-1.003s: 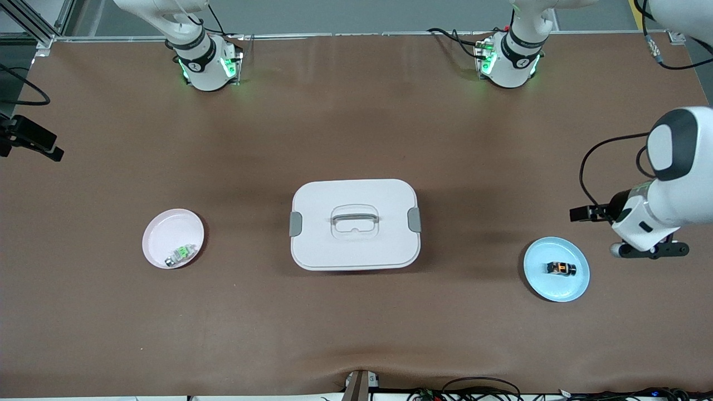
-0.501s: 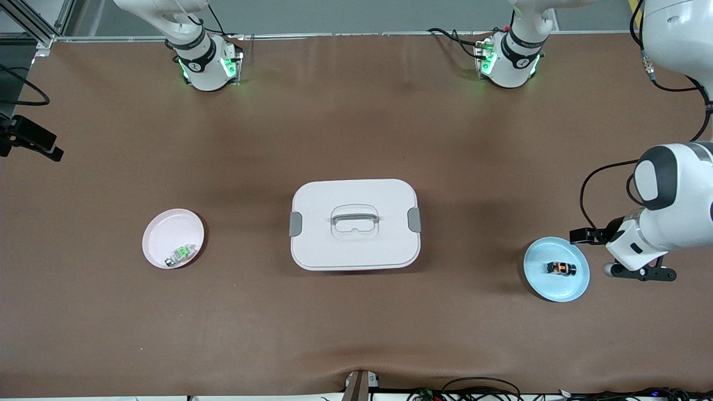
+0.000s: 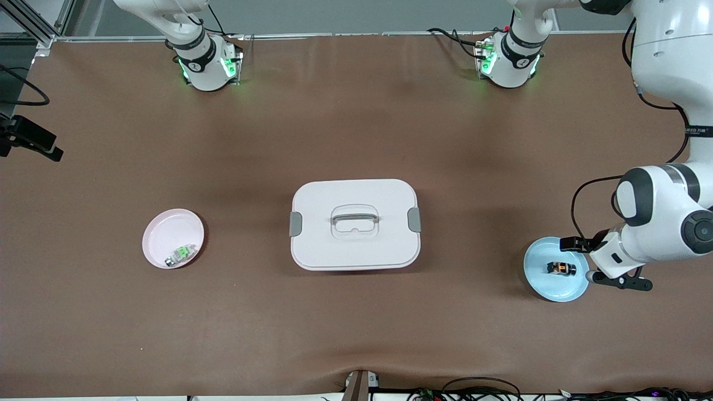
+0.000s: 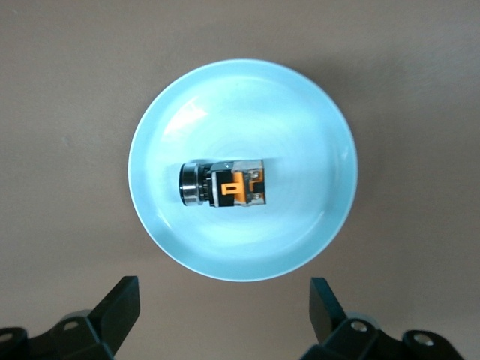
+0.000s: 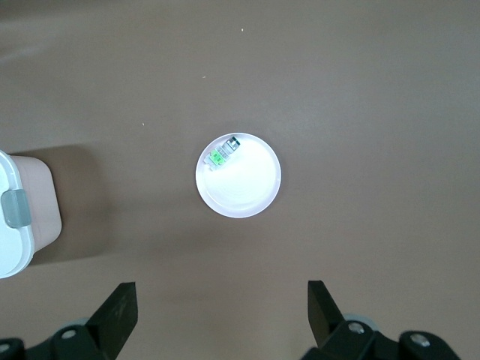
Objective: Transfer orange switch to right arm and place
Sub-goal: 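Lower the left gripper onto the orange switch and close it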
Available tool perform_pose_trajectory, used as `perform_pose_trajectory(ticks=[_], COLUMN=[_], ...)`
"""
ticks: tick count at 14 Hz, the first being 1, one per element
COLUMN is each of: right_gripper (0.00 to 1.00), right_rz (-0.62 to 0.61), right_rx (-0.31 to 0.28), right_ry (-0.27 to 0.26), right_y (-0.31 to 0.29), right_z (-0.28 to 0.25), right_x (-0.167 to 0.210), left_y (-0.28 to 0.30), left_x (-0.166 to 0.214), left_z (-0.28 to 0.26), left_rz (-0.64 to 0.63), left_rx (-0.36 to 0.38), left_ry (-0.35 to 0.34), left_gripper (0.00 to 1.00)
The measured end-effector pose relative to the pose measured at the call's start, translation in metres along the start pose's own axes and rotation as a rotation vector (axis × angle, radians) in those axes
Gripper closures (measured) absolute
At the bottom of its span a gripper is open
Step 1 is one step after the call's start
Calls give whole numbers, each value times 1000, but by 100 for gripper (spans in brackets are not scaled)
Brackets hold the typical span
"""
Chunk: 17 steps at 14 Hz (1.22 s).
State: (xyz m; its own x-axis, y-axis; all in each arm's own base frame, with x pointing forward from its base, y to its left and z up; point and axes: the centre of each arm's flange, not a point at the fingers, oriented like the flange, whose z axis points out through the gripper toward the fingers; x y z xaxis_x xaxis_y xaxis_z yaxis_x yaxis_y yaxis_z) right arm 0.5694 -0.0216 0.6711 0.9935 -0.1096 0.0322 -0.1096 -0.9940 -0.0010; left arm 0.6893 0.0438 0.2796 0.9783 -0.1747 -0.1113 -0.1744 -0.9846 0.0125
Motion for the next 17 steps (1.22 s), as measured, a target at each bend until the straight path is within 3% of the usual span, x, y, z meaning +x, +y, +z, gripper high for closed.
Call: perform_pose_trajectory(ticks=[5,12,17], right_gripper=[0,0,0], right_rz=[0,-2,-2], right_rx=[0,1,1], right_ry=[0,1,6], right_y=[0,-1,-1], right_z=[0,0,-1], right_x=[0,0,1], left_y=[-6,-8,-6], left_x=[10,24,27], left_z=[33,58,67], left_rz=[-2,-1,-39], left_rx=[-2,15,15], left_ry=[-10,59,67], left_gripper=[0,0,0])
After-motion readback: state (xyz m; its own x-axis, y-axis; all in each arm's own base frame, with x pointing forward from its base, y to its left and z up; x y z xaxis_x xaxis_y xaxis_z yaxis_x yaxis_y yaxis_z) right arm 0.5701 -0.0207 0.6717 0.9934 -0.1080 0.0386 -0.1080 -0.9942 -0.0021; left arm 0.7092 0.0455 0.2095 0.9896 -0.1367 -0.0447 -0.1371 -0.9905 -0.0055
